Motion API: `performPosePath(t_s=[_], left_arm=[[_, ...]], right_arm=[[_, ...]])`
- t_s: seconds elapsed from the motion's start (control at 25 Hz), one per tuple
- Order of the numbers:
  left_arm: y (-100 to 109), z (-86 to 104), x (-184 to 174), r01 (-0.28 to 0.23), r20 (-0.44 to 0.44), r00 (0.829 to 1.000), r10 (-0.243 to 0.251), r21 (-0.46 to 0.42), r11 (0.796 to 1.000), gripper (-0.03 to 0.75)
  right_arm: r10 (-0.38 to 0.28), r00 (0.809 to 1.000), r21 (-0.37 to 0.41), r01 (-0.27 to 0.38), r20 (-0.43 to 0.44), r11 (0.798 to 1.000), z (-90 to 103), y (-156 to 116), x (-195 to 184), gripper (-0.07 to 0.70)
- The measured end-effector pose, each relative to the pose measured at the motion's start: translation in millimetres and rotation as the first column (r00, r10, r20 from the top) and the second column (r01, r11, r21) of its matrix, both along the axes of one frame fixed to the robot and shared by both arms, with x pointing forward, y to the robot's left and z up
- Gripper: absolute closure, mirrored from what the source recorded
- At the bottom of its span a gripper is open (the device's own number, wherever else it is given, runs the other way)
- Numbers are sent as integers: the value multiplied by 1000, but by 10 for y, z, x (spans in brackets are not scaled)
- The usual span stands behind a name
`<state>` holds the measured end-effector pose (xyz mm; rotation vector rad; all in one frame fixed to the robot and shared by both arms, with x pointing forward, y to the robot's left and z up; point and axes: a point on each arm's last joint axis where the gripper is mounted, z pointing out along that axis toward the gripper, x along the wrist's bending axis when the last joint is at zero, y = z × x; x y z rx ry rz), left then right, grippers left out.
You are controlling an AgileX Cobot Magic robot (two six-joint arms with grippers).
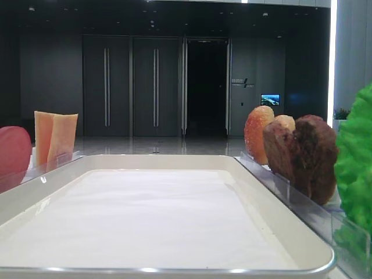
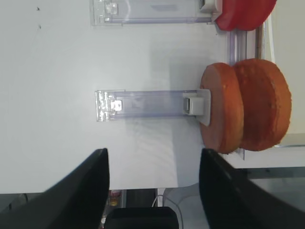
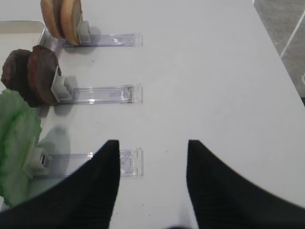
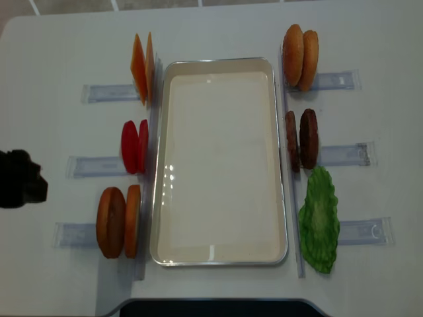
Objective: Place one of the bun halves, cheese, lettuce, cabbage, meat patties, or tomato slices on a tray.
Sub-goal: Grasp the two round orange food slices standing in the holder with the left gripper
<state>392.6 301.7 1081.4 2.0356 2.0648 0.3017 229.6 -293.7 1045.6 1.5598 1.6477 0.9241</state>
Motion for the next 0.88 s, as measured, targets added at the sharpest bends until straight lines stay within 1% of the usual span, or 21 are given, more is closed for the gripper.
performPosePath(t_s=[0.2, 0.44, 0.72, 0.8, 0.88], left_arm=[[5, -5, 294, 0, -51, 999, 0, 2, 1000, 263], [7, -159, 470, -5, -135, 991, 5, 0, 1000, 263], [-9, -181, 488, -7, -146, 989, 6, -6, 1000, 263], [-61, -181, 488, -1, -147, 989, 1, 1, 1000, 263], [-161, -180, 483, 20, -147, 989, -19, 3, 1000, 263]], right_arm=[[0, 1000, 0, 0, 0, 1000, 0, 0, 0, 288], [0, 1000, 0, 0, 0, 1000, 0, 0, 0, 288], [0, 1000, 0, 0, 0, 1000, 0, 0, 0, 288], [0, 1000, 0, 0, 0, 1000, 0, 0, 0, 288], [0, 1000, 0, 0, 0, 1000, 0, 0, 0, 288]])
